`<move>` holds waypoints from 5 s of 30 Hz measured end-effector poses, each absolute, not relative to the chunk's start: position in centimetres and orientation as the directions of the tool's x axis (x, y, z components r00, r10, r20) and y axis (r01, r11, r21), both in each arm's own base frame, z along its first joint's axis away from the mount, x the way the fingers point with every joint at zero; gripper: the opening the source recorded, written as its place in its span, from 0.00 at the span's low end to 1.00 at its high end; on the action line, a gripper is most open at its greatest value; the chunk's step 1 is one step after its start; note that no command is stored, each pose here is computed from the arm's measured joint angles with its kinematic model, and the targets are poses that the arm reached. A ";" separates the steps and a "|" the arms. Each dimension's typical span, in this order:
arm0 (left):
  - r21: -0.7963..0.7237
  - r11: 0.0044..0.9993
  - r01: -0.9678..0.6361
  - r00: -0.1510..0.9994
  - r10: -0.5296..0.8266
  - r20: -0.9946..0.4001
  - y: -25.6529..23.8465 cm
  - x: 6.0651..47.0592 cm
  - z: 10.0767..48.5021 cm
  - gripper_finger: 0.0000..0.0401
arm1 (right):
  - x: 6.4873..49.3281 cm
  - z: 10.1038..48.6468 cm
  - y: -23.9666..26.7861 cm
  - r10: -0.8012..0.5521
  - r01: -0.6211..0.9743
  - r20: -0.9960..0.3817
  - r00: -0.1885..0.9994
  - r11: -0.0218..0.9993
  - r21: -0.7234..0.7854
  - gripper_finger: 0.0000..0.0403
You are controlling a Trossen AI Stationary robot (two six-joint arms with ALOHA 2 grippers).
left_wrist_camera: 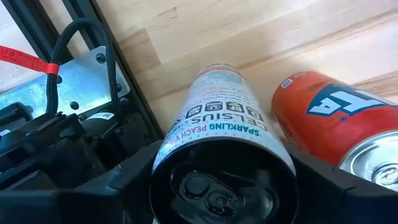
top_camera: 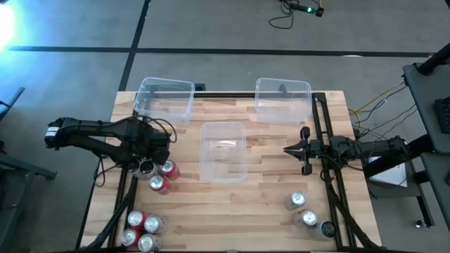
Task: Sort soda cans
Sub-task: Put the white-pink soda can into the left transparent bin
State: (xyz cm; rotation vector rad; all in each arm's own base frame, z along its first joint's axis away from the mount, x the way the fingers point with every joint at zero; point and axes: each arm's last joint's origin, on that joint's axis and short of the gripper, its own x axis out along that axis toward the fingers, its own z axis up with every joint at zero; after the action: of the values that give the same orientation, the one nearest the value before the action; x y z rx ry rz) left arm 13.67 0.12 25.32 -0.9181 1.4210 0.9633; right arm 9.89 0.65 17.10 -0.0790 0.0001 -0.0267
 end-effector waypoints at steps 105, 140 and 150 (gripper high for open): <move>-0.074 0.315 -0.946 0.213 0.437 -0.874 13.7 14.2 44.2 0.62 | 9.9 17.1 0.7 -0.027 0.027 0.000 1.000 0.997 -0.079 0.07; 0.018 0.680 -0.733 -0.005 0.021 -1.000 3.9 17.5 31.6 0.62 | 9.9 17.1 0.7 -0.027 0.027 0.001 1.000 0.996 -0.079 0.07; 0.016 0.770 -0.637 -0.087 -0.051 -0.995 4.1 19.1 29.8 0.62 | 9.9 17.1 0.7 -0.027 0.027 0.001 1.000 0.997 -0.079 0.07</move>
State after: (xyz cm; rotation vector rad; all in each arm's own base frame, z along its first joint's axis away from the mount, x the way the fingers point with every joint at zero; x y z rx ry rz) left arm 19.07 4.12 29.78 -0.5637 1.6025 0.5337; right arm 9.89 0.65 17.09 -0.0789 0.0004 -0.0268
